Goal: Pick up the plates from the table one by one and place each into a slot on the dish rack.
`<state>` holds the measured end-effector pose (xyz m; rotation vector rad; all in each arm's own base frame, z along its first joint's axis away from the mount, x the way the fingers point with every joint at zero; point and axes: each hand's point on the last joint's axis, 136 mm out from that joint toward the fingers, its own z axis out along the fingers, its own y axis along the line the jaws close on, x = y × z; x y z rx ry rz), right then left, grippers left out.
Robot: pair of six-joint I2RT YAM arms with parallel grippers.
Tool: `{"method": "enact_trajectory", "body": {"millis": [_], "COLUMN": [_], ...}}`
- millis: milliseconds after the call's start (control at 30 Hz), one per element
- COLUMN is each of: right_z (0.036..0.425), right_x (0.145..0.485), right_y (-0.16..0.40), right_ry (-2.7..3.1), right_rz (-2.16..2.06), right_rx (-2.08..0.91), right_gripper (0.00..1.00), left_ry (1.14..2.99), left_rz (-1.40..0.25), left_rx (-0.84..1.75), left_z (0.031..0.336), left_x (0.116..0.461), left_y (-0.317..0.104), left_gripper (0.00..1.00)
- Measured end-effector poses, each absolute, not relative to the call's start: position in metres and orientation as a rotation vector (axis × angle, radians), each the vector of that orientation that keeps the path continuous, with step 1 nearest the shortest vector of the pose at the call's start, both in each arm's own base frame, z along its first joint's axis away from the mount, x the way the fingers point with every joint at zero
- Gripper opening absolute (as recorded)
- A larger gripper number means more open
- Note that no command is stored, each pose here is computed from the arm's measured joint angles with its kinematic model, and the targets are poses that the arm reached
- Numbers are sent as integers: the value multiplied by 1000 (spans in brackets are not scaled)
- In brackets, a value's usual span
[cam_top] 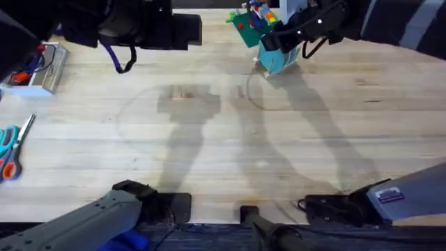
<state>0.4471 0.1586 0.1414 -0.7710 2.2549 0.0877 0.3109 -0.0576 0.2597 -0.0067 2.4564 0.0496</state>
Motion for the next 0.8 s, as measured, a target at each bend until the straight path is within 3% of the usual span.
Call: {"method": "enact_trajectory", "body": {"millis": [167,400,467,500,533,800], "right_z": [149,202,219,227,246,279], "right_x": [448,441,435,431,417,336], "right_y": [159,156,154,153,148,118], "right_ry": [2234,2121,2092,2080,2060,2135], "right_rz": [86,82,80,79,72,51], "right_rx": [-765,-731,-723,-721,-719,-730], "right_gripper": [295,397,494,629,968,995], "left_ry": [2457,2457,2457,2457,2457,2456], "left_rz": [50,49,50,50,50,50], "left_rx": [-6,-7,-7,-7,-7,-6], "left_z": [260,260,260,260,260,260], "left_x": [311,311,311,311,311,311], "left_y": [-58,-58,-58,-58,-58,-58], "left_gripper": [994,995,995,995,995,995]}}
